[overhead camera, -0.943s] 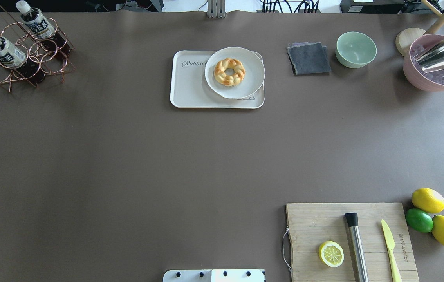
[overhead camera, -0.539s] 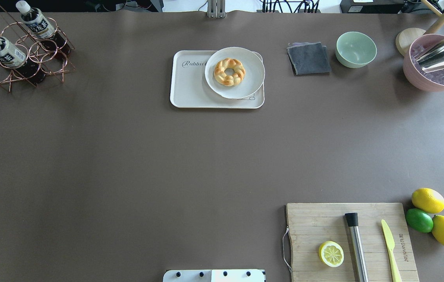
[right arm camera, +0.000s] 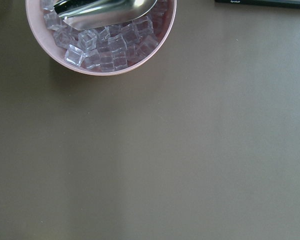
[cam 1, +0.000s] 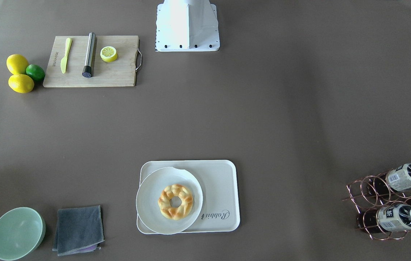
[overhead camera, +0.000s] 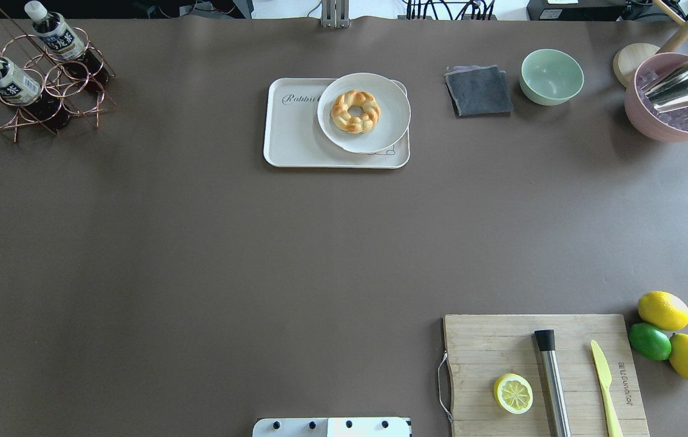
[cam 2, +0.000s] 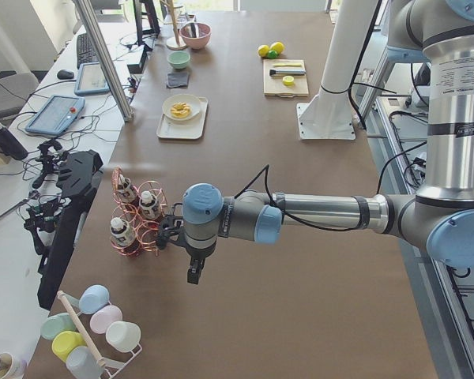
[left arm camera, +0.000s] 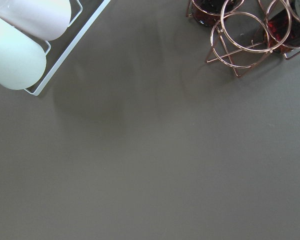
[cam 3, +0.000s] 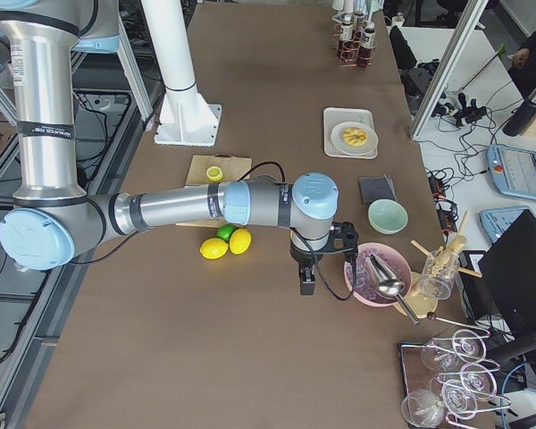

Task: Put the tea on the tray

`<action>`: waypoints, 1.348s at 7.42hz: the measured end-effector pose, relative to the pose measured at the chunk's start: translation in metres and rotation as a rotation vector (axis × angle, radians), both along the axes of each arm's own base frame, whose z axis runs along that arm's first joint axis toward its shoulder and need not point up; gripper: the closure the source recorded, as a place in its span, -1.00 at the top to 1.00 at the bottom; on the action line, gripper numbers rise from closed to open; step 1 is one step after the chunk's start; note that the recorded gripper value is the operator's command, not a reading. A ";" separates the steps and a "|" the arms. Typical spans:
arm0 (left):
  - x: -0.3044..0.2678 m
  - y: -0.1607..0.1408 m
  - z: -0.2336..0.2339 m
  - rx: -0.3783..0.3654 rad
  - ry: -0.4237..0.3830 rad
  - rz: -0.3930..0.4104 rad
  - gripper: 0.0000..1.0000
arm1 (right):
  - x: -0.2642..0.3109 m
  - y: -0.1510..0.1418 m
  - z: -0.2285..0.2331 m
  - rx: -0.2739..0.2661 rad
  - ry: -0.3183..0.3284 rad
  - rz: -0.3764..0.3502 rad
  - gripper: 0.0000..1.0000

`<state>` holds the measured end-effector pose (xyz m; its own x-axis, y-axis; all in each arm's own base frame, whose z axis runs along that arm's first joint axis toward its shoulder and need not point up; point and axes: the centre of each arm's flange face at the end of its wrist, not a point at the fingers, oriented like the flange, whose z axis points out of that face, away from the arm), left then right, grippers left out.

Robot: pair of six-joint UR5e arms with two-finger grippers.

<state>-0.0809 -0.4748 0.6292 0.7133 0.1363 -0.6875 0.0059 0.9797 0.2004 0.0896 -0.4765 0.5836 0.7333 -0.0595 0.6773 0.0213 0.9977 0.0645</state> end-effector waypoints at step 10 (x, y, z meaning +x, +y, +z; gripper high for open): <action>0.045 -0.030 -0.138 0.150 0.039 -0.054 0.95 | 0.000 0.003 0.001 -0.007 0.003 0.006 0.99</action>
